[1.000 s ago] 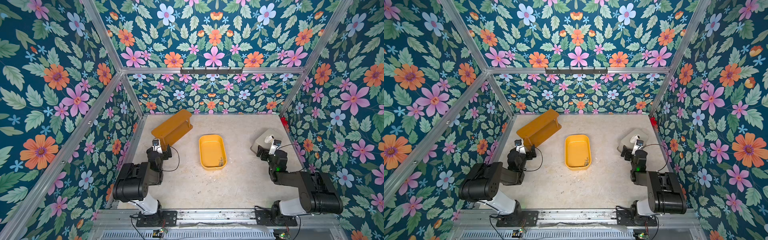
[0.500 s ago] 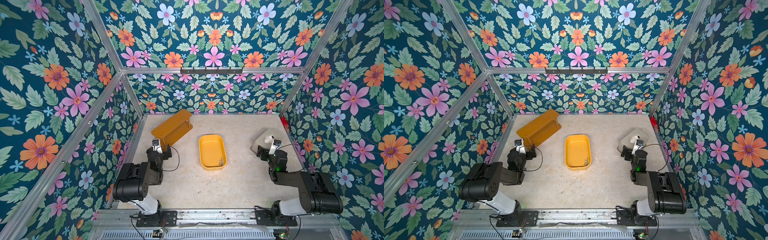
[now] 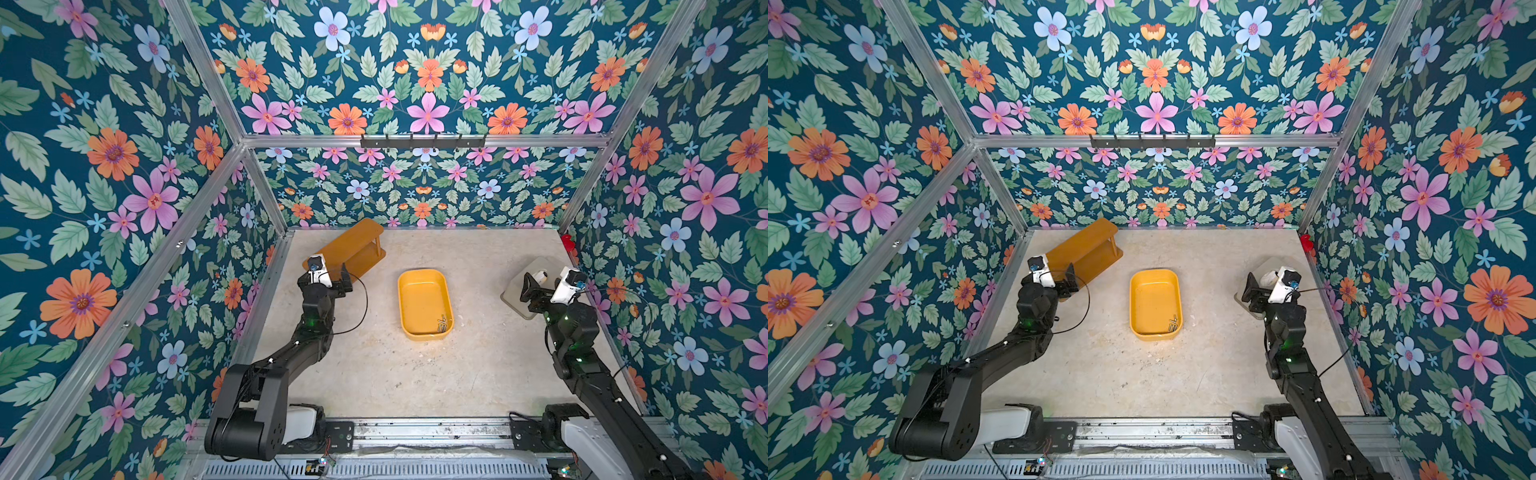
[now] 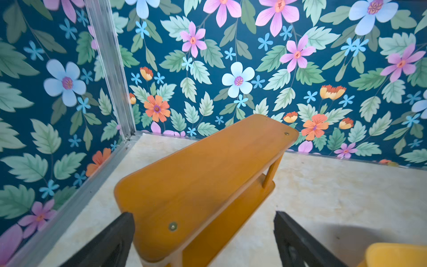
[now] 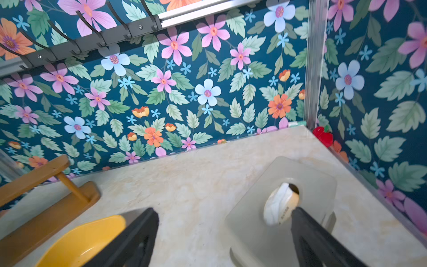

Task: Take out the screws from the storage box
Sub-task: Pick up the storage box at the center of the board.

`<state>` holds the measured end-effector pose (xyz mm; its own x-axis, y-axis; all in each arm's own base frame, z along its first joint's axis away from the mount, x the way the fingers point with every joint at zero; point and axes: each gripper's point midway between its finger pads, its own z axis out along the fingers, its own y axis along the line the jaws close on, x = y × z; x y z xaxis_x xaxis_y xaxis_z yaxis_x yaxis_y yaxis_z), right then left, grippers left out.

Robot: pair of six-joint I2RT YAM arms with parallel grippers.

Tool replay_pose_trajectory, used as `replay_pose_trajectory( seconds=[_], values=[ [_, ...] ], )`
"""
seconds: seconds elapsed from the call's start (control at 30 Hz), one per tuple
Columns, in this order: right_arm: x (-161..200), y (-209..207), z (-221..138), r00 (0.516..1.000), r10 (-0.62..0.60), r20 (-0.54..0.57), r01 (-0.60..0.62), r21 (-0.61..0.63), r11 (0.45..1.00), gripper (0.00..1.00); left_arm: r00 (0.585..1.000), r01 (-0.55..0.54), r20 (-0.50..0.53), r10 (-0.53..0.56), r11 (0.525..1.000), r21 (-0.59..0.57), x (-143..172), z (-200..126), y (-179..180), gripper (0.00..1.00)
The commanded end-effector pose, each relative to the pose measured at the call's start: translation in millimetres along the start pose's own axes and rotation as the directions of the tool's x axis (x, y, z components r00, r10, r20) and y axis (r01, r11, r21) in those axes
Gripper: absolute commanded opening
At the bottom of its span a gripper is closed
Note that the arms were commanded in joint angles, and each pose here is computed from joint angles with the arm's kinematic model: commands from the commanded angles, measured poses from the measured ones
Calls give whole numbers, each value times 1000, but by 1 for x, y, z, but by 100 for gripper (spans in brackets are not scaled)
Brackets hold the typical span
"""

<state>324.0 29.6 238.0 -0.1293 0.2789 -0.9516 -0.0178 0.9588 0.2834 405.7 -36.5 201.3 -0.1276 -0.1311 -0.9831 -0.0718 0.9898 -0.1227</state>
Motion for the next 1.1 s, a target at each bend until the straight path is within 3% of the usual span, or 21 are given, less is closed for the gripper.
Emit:
replay_pose_trajectory(
  seconds=[0.0,0.1,0.27,0.5,0.73,0.83,0.97,1.07],
  values=[
    [55,9,-12,946,145,-291,-147,15,989,87,967,102,-236,-101,995,-6,47,1,-17,99],
    [70,35,-8,897,158,-413,-181,-17,983,83,955,124,-275,-108,991,40,57,-2,-39,99],
    [97,97,2,825,4,-564,-77,-106,991,81,935,138,-339,-103,987,81,80,-6,-67,99],
    [154,138,29,647,-28,-762,-93,-115,989,68,920,127,-385,-68,983,130,99,-11,-97,99],
    [187,168,36,560,-94,-823,-64,-157,986,66,916,122,-397,-61,984,131,105,-12,-99,99],
    [199,167,38,537,-98,-838,-39,-141,989,62,915,122,-400,-59,983,135,106,-13,-99,99],
    [225,154,41,469,-111,-876,47,-101,994,58,913,128,-402,-62,982,139,108,-14,-99,99],
    [229,156,42,453,-123,-883,69,-103,992,51,911,130,-408,-63,982,138,112,-13,-100,99]
  ],
)
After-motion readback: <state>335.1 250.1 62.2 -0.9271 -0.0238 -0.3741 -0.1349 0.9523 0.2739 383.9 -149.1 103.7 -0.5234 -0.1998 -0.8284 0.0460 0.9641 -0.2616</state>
